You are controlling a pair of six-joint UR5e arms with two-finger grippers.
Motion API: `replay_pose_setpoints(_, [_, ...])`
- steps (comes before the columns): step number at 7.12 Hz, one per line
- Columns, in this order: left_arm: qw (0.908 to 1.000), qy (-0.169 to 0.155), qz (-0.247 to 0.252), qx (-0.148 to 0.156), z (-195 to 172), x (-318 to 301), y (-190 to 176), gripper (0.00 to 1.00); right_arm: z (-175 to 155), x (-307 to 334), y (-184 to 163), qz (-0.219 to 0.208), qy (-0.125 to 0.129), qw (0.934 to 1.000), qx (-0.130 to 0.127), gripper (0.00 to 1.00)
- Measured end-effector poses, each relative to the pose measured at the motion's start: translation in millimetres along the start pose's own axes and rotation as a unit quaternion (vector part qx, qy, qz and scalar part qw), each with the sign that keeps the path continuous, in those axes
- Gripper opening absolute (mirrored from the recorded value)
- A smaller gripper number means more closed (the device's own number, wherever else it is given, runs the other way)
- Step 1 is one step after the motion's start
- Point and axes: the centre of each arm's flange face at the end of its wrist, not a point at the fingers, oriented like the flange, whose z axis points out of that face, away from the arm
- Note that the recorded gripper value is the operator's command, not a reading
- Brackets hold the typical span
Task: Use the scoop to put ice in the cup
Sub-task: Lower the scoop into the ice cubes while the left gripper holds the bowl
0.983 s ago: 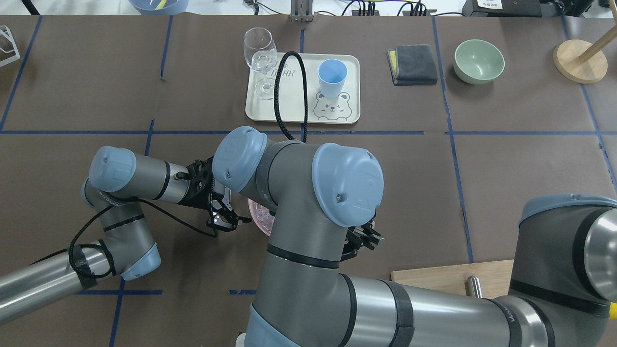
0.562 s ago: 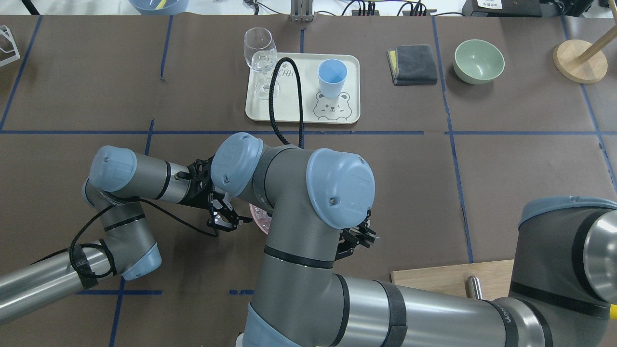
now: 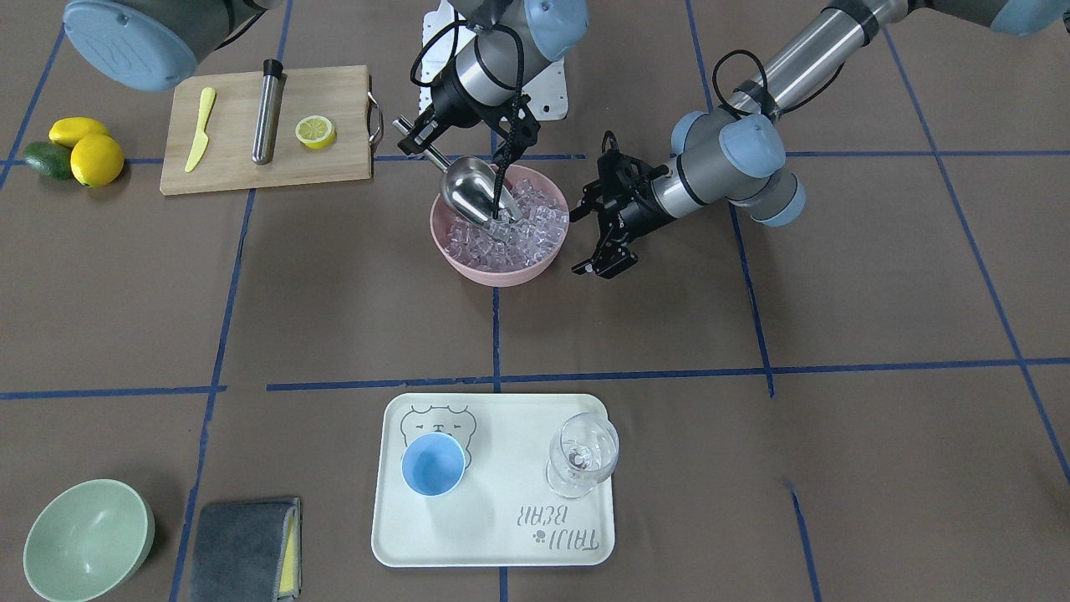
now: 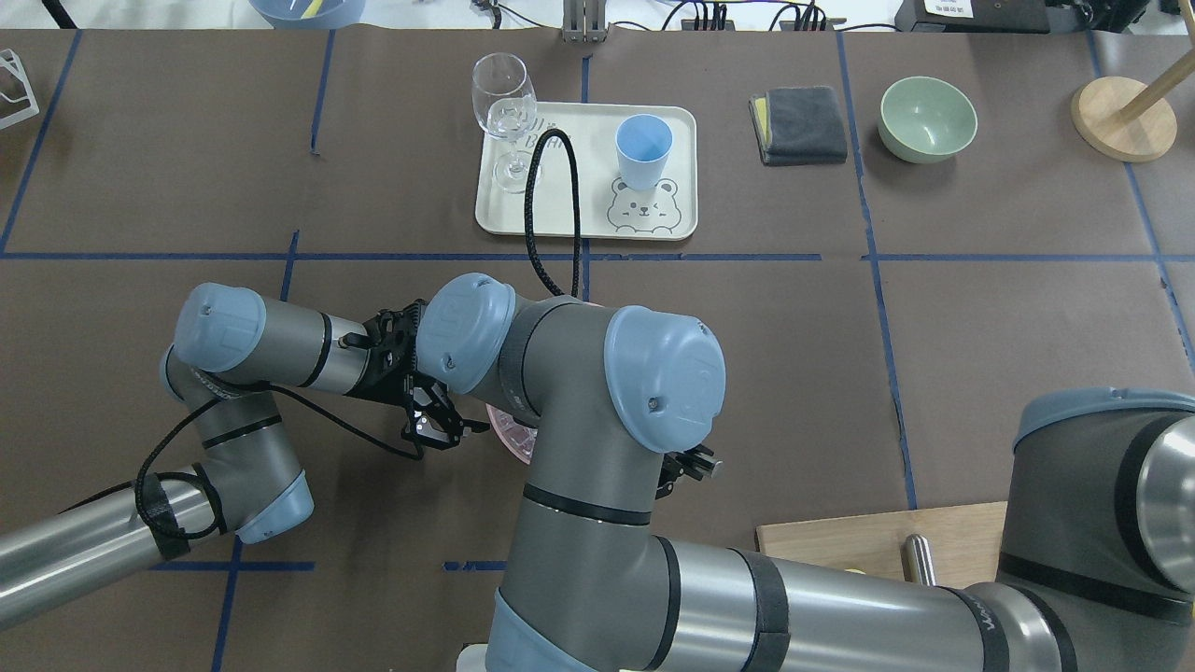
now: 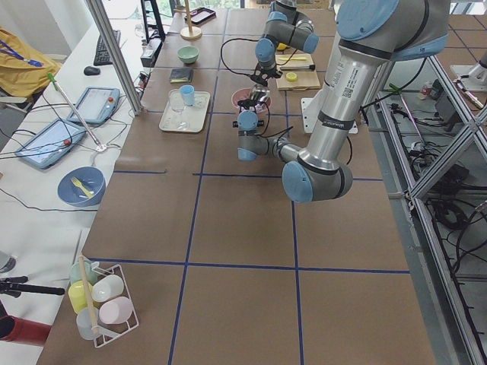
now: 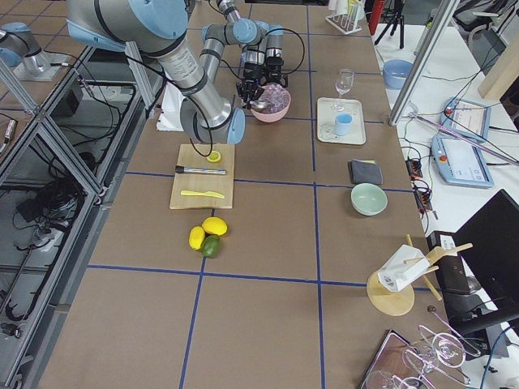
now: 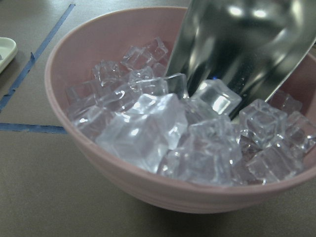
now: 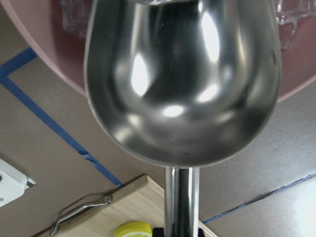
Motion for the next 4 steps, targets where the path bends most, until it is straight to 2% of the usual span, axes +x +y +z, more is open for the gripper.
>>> replay_pose_setpoints(4, [1.0000, 0.000, 0.000, 0.000, 0, 0, 0, 1.00, 13, 1, -7, 0.002, -0.005, 0.9992, 0.041, 0.00])
